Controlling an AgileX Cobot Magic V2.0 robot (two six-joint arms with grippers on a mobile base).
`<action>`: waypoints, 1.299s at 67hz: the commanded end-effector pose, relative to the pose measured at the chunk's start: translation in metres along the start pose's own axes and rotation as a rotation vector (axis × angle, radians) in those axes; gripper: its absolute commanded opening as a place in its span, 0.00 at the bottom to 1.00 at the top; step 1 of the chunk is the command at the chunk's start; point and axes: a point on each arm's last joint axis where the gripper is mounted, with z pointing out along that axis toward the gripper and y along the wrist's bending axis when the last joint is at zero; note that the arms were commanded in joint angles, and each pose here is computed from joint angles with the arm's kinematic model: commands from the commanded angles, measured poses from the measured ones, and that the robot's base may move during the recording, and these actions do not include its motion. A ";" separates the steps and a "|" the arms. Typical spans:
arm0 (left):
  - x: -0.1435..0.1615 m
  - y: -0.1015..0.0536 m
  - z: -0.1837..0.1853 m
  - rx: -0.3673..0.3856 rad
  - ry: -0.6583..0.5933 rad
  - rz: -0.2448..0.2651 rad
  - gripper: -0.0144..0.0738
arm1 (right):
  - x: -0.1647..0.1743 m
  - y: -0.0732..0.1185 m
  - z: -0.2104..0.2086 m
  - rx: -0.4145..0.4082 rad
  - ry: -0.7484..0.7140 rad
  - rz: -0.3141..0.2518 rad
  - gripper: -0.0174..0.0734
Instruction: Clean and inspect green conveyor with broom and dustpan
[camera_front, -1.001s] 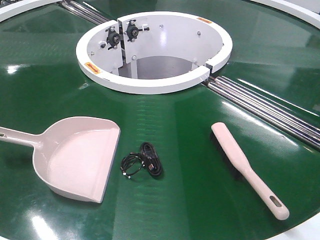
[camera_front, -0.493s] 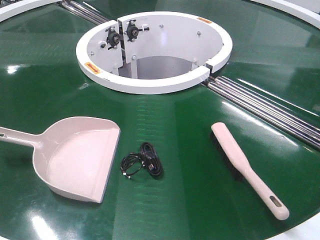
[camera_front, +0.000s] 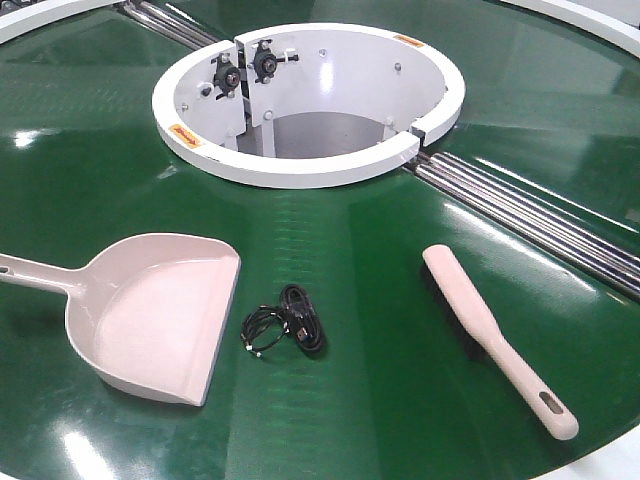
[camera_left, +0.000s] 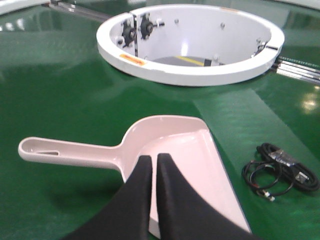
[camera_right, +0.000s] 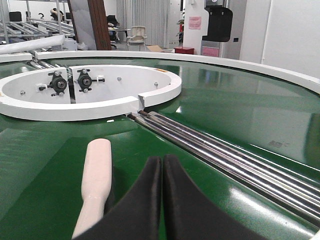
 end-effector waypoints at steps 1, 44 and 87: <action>-0.015 -0.002 0.002 0.012 -0.071 -0.010 0.17 | -0.004 0.000 -0.001 0.010 -0.080 -0.011 0.18; -0.015 -0.002 0.003 0.012 -0.069 -0.011 0.77 | -0.004 0.000 -0.001 0.010 -0.080 -0.011 0.18; -0.117 -0.004 0.027 0.053 0.398 0.484 0.76 | -0.004 0.000 -0.001 0.010 -0.080 -0.011 0.18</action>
